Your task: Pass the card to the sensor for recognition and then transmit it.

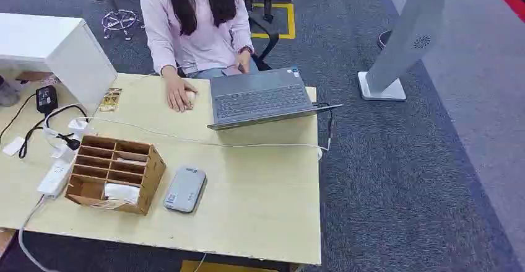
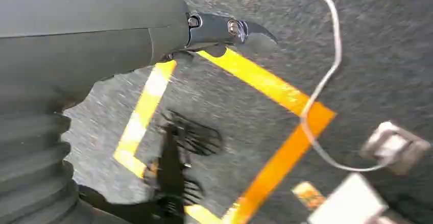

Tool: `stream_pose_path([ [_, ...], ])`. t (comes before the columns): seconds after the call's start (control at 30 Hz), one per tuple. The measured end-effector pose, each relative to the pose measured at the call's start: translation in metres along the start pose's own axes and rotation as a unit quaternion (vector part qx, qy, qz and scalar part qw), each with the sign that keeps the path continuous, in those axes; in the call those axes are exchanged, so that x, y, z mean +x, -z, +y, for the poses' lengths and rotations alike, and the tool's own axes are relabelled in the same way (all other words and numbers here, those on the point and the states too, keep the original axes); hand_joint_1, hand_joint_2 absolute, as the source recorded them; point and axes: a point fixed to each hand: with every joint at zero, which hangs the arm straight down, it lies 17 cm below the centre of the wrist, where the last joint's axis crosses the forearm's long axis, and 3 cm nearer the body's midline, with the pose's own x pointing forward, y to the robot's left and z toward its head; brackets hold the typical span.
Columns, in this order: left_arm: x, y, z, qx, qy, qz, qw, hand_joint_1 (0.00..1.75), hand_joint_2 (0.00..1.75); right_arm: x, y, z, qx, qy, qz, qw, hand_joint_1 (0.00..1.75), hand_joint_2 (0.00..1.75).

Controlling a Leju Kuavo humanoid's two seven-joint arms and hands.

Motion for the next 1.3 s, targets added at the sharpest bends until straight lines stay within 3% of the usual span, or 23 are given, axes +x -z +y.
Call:
stream_pose_path([
  [0.17, 0.024, 0.004, 0.0, 0.01, -0.034, -0.031, 0.999, 0.0, 1.75, 0.002, 0.001, 0.003, -0.004, -0.015, 0.005, 1.0, 0.0, 0.0],
  [0.67, 0.14, 0.008, -0.014, 0.06, -0.161, -0.183, 0.968, 0.0, 1.75, 0.009, 0.001, 0.018, -0.025, -0.084, 0.044, 0.995, 0.0, 0.0],
  [1.0, 0.193, -0.002, -0.02, 0.096, -0.237, -0.254, 0.933, 0.0, 1.75, 0.017, -0.001, 0.031, -0.035, -0.124, 0.063, 0.99, 0.0, 0.0],
  [1.3, 0.217, -0.014, -0.02, 0.131, -0.278, -0.298, 0.903, 0.0, 1.75, 0.025, -0.003, 0.038, -0.047, -0.17, 0.072, 0.982, 0.0, 0.0],
])
